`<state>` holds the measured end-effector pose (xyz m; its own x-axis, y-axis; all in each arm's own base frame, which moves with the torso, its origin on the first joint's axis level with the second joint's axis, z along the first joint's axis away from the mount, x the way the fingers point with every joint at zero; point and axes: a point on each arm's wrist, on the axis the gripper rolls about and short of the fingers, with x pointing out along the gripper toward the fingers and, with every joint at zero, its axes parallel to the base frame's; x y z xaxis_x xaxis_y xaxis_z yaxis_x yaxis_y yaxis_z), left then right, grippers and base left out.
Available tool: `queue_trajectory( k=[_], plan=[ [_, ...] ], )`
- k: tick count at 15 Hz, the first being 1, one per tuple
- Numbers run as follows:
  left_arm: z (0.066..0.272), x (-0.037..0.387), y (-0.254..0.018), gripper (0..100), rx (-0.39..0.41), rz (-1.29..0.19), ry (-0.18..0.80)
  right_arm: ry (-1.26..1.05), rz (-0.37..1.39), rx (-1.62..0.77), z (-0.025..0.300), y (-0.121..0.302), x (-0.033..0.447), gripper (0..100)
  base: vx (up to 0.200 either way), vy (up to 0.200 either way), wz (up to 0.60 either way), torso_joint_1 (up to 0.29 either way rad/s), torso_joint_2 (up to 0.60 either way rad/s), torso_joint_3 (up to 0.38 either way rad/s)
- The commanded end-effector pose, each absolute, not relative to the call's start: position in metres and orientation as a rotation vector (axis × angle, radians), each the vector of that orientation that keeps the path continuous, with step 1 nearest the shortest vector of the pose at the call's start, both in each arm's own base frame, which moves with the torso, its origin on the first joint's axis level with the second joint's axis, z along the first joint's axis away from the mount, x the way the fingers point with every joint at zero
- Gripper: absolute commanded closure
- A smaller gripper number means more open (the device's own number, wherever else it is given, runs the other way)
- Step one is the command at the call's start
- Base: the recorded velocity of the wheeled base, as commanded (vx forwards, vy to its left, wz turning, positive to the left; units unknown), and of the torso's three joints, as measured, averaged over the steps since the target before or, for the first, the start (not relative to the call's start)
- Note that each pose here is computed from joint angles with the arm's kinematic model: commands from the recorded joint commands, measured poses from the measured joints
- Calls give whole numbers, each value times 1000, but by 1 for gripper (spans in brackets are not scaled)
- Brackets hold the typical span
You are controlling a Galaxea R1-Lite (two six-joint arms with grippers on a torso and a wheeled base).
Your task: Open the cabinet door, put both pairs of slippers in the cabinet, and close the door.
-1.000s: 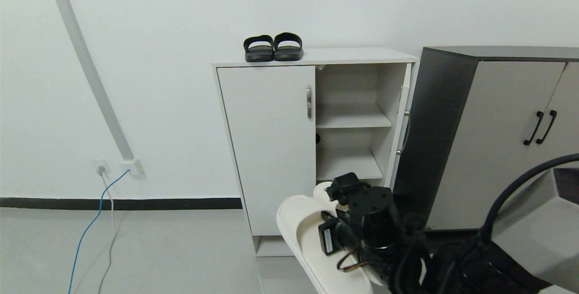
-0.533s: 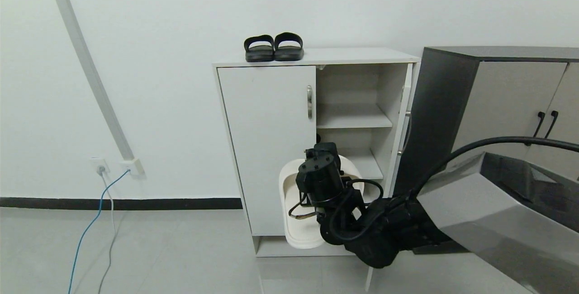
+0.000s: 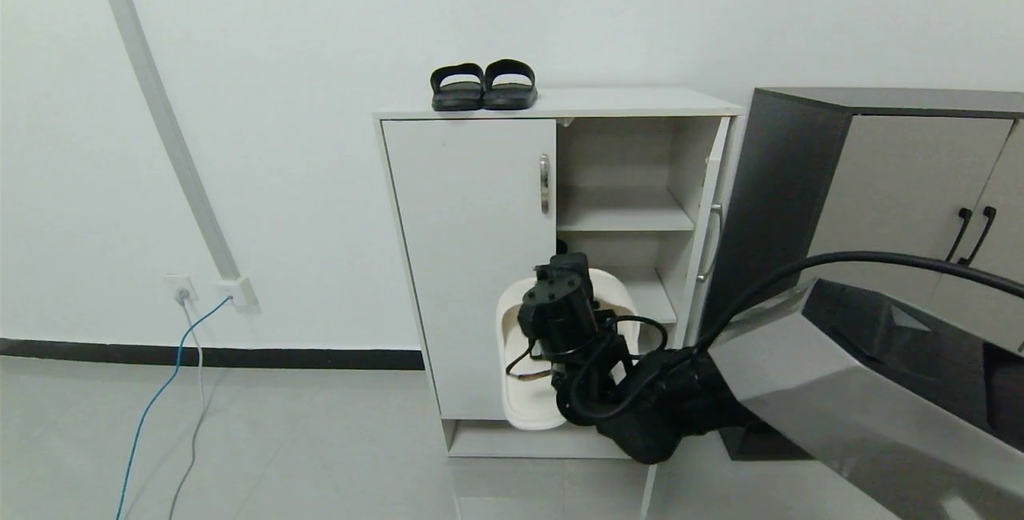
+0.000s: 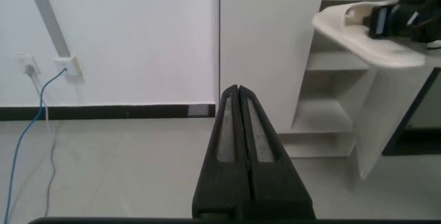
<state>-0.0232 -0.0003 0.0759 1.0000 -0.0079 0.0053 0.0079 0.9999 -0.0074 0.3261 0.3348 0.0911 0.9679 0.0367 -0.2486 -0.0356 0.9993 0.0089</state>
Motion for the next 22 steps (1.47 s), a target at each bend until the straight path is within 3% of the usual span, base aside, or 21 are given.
queue_trajectory(
  k=[1, 13, 22],
  plan=[
    [76, -23, 0, 100, -8, -9, -1, 256, 25, -1, 85, 335, 332, 100, 0, 0, 0, 0, 0, 0],
    [76, -23, 0, 100, -8, -9, -3, 283, -60, -46, 77, 304, 353, 100, 0, 0, 0, 0, 0, 0],
    [76, -23, 0, 100, -9, -9, -3, 319, -119, -95, 86, 275, 320, 100, 0, 0, 0, 0, 0, 0]
  ],
)
